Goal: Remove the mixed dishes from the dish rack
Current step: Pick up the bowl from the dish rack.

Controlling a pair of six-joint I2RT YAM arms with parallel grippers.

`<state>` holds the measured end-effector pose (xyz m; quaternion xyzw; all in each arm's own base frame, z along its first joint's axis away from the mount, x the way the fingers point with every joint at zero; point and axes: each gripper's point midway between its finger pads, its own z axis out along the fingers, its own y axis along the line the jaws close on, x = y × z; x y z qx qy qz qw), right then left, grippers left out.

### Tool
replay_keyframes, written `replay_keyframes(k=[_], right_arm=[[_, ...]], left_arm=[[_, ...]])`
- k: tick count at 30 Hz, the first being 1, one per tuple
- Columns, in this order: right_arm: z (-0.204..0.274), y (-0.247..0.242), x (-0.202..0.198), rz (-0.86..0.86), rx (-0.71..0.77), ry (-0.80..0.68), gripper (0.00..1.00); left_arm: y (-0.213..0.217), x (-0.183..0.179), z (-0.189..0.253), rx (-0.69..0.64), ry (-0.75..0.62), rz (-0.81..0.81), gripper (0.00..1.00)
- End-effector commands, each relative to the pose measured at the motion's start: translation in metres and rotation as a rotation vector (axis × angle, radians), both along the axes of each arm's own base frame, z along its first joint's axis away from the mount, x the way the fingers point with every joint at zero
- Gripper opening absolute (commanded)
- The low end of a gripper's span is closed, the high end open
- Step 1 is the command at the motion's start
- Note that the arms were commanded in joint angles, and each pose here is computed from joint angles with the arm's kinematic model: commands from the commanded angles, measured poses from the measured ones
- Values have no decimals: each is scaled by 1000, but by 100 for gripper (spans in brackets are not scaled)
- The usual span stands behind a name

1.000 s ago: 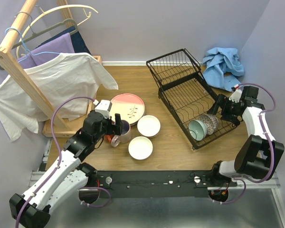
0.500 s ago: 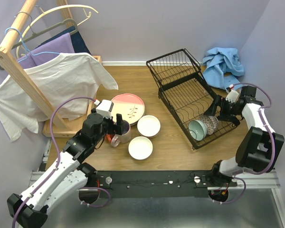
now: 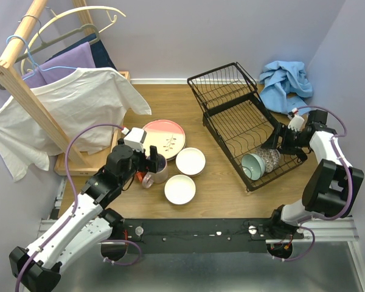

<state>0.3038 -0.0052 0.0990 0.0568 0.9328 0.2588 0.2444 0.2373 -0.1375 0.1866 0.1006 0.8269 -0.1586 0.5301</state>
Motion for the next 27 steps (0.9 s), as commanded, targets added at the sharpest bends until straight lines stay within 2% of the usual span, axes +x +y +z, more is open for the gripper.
replay_keyframes(k=[1, 4, 8, 9, 14, 19, 27], right_arm=[[8, 4, -6, 16, 29, 17, 69], [13, 9, -8, 25, 56, 12, 58], [19, 10, -10, 30, 49, -2, 34], [22, 11, -10, 26, 42, -6, 32], [26, 11, -12, 21, -24, -13, 26], [34, 11, -12, 12, -75, -27, 25], [74, 7, -4, -32, -131, -139, 24]], left_arm=[[-2, 3, 3, 8, -22, -2, 98], [-3, 2, 2, 8, -21, -6, 98], [-5, 2, 2, 9, -19, -16, 98], [-5, 2, 2, 10, -20, -17, 98], [-6, 1, 1, 9, -17, -20, 98], [-6, 1, 1, 9, -16, -22, 98], [-11, -1, 1, -14, 0, -35, 98]])
